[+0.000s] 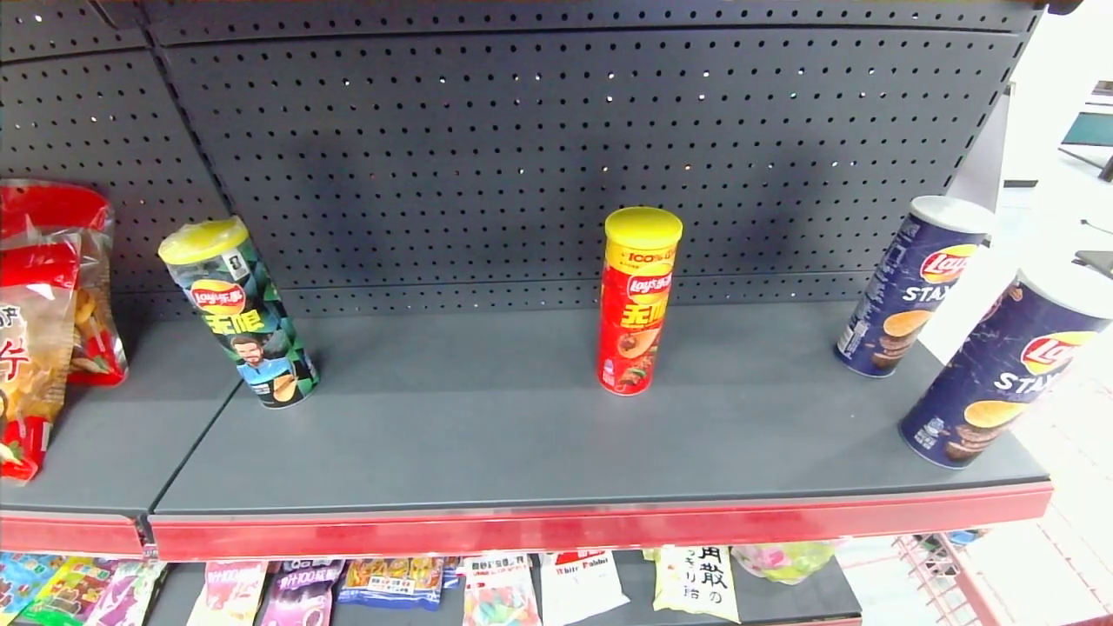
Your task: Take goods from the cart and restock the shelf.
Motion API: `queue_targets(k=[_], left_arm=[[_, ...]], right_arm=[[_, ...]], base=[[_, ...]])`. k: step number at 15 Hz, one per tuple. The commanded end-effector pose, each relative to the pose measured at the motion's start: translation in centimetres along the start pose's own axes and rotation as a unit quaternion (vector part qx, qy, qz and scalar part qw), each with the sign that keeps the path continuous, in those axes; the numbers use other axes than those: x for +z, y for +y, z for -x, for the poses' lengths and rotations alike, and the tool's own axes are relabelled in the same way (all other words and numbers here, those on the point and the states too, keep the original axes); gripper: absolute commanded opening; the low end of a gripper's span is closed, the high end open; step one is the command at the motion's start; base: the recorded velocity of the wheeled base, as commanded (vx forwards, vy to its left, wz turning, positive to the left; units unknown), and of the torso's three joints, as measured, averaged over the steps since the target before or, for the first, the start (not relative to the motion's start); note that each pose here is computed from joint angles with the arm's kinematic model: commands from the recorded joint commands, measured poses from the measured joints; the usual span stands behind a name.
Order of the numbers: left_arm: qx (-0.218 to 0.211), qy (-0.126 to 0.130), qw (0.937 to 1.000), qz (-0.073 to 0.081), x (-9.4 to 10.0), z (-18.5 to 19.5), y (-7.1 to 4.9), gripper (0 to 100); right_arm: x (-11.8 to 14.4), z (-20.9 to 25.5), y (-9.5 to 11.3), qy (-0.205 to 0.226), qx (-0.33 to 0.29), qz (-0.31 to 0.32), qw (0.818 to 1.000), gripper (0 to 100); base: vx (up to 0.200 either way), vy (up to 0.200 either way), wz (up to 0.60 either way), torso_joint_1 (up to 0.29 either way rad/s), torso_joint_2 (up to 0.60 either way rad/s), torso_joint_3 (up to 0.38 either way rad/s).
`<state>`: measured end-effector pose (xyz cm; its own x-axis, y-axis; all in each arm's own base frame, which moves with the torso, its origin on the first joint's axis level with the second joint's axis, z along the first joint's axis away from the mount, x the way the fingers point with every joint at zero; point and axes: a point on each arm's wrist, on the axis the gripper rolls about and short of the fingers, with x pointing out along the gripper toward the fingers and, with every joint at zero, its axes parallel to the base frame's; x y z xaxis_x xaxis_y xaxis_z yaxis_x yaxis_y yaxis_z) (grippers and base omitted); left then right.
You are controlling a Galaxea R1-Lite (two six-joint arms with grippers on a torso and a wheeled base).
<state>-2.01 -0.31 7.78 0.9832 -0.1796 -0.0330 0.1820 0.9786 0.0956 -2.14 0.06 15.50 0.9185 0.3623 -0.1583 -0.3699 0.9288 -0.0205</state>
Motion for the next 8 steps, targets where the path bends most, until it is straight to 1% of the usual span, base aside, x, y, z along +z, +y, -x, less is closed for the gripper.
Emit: queue_targets(k=[1, 2, 3, 4, 5, 6, 7, 8], left_arm=[[-0.015, -0.012, 0.9996, 0.023, 1.7, 0.1, 0.1, 100], [-0.033, -0.007, 0.992, 0.121, 10.7, -1.9, 1.3, 100], [-0.045, -0.018, 0.9891, 0.139, 14.9, -3.6, 1.9, 100], [-0.067, -0.02, 0.9891, 0.129, 16.3, -4.5, 2.0, 100], [-0.197, -0.005, 0.978, 0.069, 17.1, -7.1, 1.4, 100], [-0.238, 0.025, 0.9698, 0.047, 16.9, -9.3, 1.0, 100], [-0.26, 0.059, 0.9629, 0.039, 17.0, -12.9, 0.5, 100], [-0.308, 0.067, 0.9487, 0.027, 17.2, -15.6, -0.8, 100]], right_arm=[[-0.5, 0.1, 0.0, 0.0, 0.001, 0.0, 1.0, 0], [-1.0, 0.0, 0.0, 0.005, 0.002, 0.001, 1.0, 0], [-1.2, -0.1, 0.0, 0.007, 0.0, 0.001, 1.0, 0], [-1.2, -0.1, 0.1, 0.007, -0.002, 0.001, 1.0, 0], [-1.3, -0.1, 0.1, 0.007, -0.001, 0.001, 1.0, 0], [-1.3, -0.1, 0.1, 0.007, -0.002, 0.001, 1.0, 0], [-1.4, -0.1, 0.1, 0.007, -0.002, 0.001, 1.0, 0], [-1.4, -0.1, 0.1, 0.007, -0.002, 0.001, 1.0, 0]], base=[[0.0, 0.0, 0.0, 0.0, 0.0, 0.0], [0.0, 0.0, 0.0, 0.0, 0.0, 0.0], [0.0, 0.0, 0.0, 0.0, 0.0, 0.0], [0.0, 0.0, 0.0, 0.0, 0.0, 0.0], [0.0, 0.0, 0.0, 0.0, 0.0, 0.0], [0.0, 0.0, 0.0, 0.0, 0.0, 0.0], [0.0, 0.0, 0.0, 0.0, 0.0, 0.0], [0.0, 0.0, 0.0, 0.0, 0.0, 0.0]])
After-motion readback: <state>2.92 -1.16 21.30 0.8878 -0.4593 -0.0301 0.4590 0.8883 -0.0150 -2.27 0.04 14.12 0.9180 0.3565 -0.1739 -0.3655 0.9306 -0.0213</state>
